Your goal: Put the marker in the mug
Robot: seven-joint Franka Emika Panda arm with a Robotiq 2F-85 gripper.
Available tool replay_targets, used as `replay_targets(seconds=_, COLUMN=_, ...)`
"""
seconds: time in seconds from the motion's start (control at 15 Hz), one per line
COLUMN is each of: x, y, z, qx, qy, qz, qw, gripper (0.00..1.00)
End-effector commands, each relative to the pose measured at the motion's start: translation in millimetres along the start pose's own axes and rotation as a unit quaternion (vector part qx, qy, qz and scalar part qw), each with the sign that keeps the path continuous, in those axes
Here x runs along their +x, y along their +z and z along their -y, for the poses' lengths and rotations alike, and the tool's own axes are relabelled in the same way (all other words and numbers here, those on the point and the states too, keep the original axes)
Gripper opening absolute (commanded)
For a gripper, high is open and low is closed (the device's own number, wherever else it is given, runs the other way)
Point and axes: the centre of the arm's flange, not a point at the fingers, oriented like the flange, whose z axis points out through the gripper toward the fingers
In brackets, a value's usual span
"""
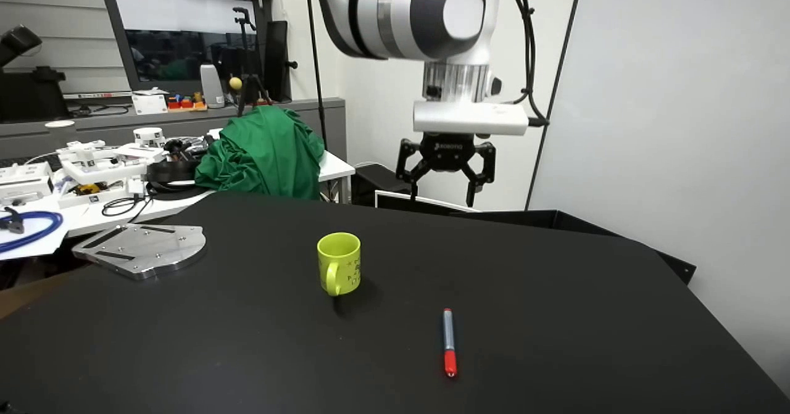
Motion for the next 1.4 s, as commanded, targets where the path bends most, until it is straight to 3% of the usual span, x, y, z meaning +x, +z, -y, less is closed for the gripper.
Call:
replay_targets(seconds=0.0, x=0.2, y=50.1, z=-16.5, qx=-0.018, qy=0.046, qz=0.006, qw=0.9988, gripper=1.00)
replay_targets(seconds=0.33, x=-29.0, y=119.4, z=-26.8, qx=-0.030, qy=0.096, qz=0.036, qw=0.9943, gripper=1.00)
replay_targets(seconds=0.67, x=-49.1, y=167.6, z=-29.1, qx=-0.018, qy=0.113, qz=0.047, qw=0.9923, gripper=1.00)
replay_targets(seconds=1.0, x=-53.2, y=195.3, z=-22.9, qx=-0.004, qy=0.102, qz=0.048, qw=0.9937, gripper=1.00)
replay_targets(seconds=1.33, x=-52.3, y=210.9, z=-20.6, qx=-0.019, qy=0.085, qz=0.031, qw=0.9957, gripper=1.00)
